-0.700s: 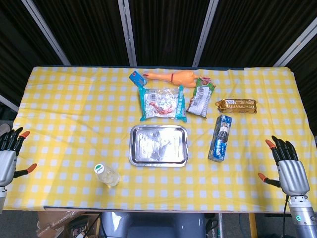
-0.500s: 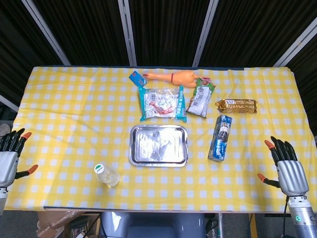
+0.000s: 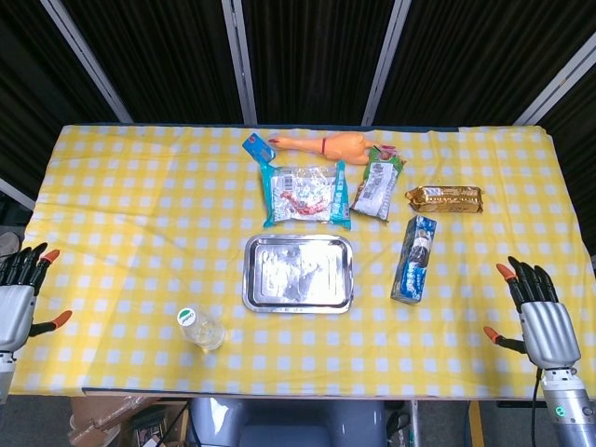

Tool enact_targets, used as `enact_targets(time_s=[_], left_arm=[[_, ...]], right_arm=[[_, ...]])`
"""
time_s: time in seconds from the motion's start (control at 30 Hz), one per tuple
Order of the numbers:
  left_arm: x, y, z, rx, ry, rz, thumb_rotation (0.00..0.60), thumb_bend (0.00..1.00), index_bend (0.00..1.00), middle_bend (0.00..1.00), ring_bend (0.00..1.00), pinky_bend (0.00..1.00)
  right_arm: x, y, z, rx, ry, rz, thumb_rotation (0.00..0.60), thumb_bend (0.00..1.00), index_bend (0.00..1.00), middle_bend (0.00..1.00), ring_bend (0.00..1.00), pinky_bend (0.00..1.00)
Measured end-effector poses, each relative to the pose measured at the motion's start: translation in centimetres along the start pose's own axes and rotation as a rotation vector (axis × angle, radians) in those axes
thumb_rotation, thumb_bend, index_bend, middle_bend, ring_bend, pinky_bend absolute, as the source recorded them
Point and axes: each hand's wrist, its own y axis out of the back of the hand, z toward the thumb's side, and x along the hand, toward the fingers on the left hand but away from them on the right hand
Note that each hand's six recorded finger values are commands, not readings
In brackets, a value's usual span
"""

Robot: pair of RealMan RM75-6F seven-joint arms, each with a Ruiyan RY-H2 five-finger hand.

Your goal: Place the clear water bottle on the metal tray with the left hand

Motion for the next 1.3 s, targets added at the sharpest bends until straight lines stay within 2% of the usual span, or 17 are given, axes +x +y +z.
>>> enact_targets(time_s=[0.13,0.27,0.43,0.57,0.67,0.8,0.9,0.97,1.13,1.3], left_arm=[[-0.2,0.0,0.4,-0.017,-0.01,0.002,0.6,0.08,0.09,0.02,0.0,0.05],[-0.3,-0.3,0.8,-0.068,-0.021,-0.024,0.6,0.07,0.09,0.03,0.0,0.05],[-0.3,-1.0,2.5,-0.246,-0.07,-0.101,0.6,0.06,0.08,0.04,0.0,0.05],[-0.4,-1.6,4.3,-0.464,-0.12,-0.199,0.6,0.06,0.08,0.04,0.0,0.05],[-0.4,-2.2,5.8,-0.637,-0.156,-0.297,0.6,0.05,0.08,0.04,0.0,0.05],[-0.5,-4.0,8.8,-0.81,-0.204,-0.481,0.6,0.04,0.07,0.04,0.0,0.05],[-0.5,-5.4,11.0,-0.842,-0.242,-0.6,0.6,0.04,0.07,0.04,0.0,0.05],[-0.5,-6.0,12.1,-0.843,-0.261,-0.635,0.6,0.04,0.07,0.04,0.0,0.05],[-0.5,-7.3,15.0,-0.848,-0.303,-0.671,0.6,0.04,0.07,0.04,0.0,0.05],[-0.3,-7.7,16.6,-0.837,-0.328,-0.669,0.6,0.04,0.08,0.05,0.0,0.05]], right_arm=[[0.1,0.0,0.1,-0.002,0.006,0.001,0.6,0.05,0.11,0.0,0.03,0.0],[0.1,-0.3,-0.1,-0.002,-0.002,0.014,0.6,0.05,0.11,0.0,0.03,0.0],[0.1,-0.4,0.0,-0.001,-0.003,0.022,0.6,0.05,0.11,0.0,0.03,0.0],[0.0,-0.5,0.0,0.002,-0.005,0.028,0.6,0.05,0.11,0.0,0.03,0.0],[0.0,-0.6,0.0,0.004,-0.005,0.034,0.6,0.05,0.11,0.0,0.03,0.0],[0.0,-0.8,0.1,0.002,-0.004,0.044,0.6,0.05,0.11,0.0,0.03,0.0],[0.0,-0.9,0.2,0.001,-0.003,0.048,0.6,0.05,0.11,0.0,0.03,0.0],[0.0,-0.8,0.2,0.0,-0.003,0.048,0.6,0.05,0.11,0.0,0.03,0.0],[0.0,-0.7,0.2,-0.003,-0.002,0.051,0.6,0.05,0.11,0.0,0.03,0.0],[0.1,-0.6,0.2,-0.009,0.001,0.051,0.6,0.05,0.11,0.0,0.03,0.0]])
